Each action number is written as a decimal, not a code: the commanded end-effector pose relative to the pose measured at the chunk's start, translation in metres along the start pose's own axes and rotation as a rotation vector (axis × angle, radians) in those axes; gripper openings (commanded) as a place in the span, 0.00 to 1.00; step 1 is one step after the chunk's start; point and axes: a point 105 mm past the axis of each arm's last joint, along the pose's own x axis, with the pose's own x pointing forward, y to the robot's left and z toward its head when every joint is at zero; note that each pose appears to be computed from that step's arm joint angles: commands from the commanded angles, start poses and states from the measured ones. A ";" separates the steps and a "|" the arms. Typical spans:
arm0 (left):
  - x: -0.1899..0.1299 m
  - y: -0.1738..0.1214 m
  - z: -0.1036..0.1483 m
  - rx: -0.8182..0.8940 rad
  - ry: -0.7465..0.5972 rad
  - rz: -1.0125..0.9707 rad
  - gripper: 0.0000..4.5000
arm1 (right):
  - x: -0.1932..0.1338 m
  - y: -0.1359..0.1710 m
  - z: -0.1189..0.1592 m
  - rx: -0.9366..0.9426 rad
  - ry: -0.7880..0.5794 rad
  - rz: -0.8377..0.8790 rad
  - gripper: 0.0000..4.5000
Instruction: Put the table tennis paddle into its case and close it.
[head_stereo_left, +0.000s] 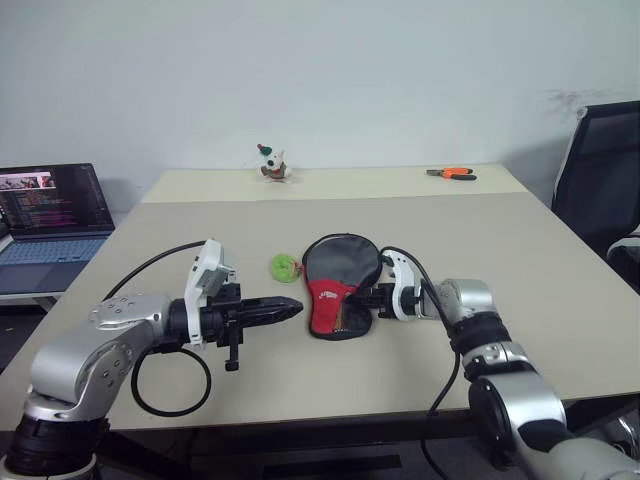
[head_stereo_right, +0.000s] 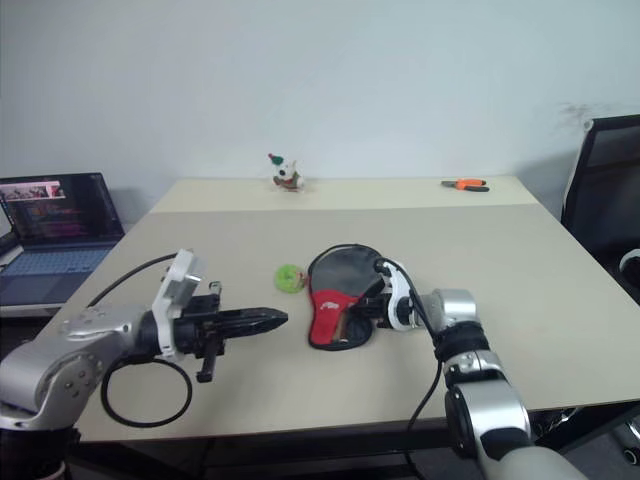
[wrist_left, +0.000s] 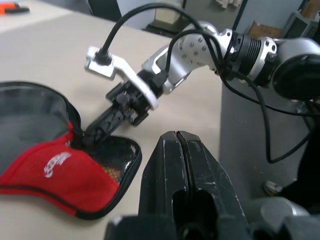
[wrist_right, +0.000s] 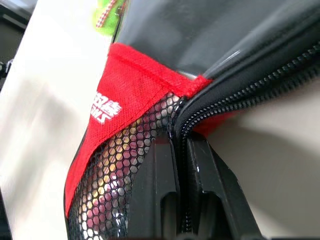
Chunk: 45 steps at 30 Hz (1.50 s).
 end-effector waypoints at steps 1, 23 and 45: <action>-0.004 -0.016 0.005 0.038 0.009 -0.041 0.00 | -0.016 0.011 -0.023 0.016 0.058 0.006 0.01; 0.001 -0.024 -0.009 0.047 0.069 -0.091 0.00 | -0.059 0.024 -0.085 0.170 0.041 -0.032 0.01; -0.019 0.012 -0.006 0.105 0.048 0.144 0.00 | -0.109 0.047 -0.049 -0.368 -0.014 0.149 0.99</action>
